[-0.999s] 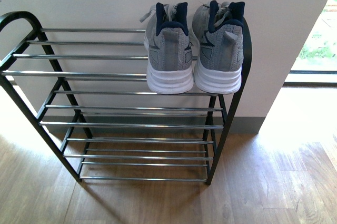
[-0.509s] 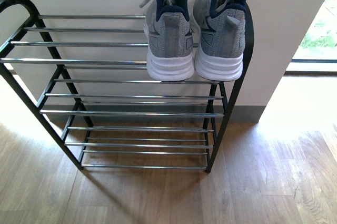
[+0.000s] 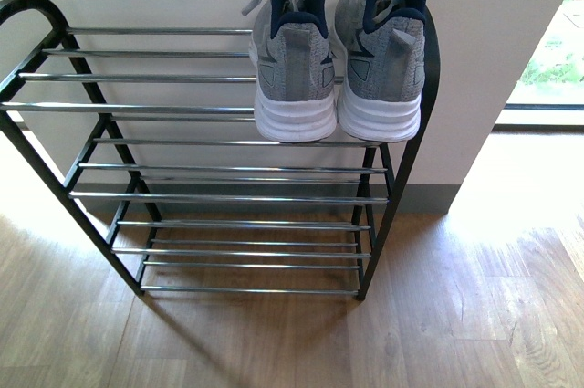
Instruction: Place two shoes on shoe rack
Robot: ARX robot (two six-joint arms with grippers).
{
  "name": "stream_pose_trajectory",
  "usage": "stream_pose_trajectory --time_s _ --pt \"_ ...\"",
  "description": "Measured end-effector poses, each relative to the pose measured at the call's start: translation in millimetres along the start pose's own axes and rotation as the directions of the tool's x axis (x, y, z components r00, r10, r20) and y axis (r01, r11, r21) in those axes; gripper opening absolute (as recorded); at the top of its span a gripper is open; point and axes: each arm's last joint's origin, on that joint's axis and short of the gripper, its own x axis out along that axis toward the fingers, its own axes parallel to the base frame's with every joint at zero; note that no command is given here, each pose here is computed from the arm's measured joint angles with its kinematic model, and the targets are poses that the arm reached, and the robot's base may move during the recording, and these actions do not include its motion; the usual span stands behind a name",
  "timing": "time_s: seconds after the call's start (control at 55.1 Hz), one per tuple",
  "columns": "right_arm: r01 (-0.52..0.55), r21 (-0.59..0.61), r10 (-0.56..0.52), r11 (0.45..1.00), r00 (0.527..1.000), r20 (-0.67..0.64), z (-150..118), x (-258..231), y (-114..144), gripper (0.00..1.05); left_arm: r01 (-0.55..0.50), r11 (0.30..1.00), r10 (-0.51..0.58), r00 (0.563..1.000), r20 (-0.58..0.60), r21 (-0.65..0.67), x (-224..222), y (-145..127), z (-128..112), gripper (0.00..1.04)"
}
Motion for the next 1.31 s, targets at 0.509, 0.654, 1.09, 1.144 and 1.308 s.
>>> stream_pose_trajectory --time_s 0.509,0.654,1.09,1.144,1.308 --pt "0.000 0.000 0.000 1.000 1.000 0.000 0.0 0.0 0.0 0.96 0.000 1.000 0.000 1.000 0.008 0.000 -18.6 0.0 2.5 0.01" --pt "0.000 0.000 0.000 1.000 1.000 0.000 0.0 0.0 0.0 0.96 0.000 1.000 0.000 1.000 0.012 0.000 -22.0 0.0 2.6 0.01" --pt "0.000 0.000 0.000 1.000 1.000 0.000 0.0 0.0 0.0 0.96 0.000 1.000 0.000 1.000 -0.008 0.000 -34.2 0.1 -1.5 0.04" --pt "0.000 0.000 0.000 1.000 1.000 0.000 0.0 0.0 0.0 0.96 -0.001 1.000 0.001 1.000 -0.008 0.001 -34.3 0.1 -1.5 0.13" --pt "0.000 0.000 0.000 1.000 1.000 0.000 0.0 0.0 0.0 0.96 -0.001 1.000 0.001 1.000 -0.007 0.001 -34.3 0.1 -1.4 0.49"
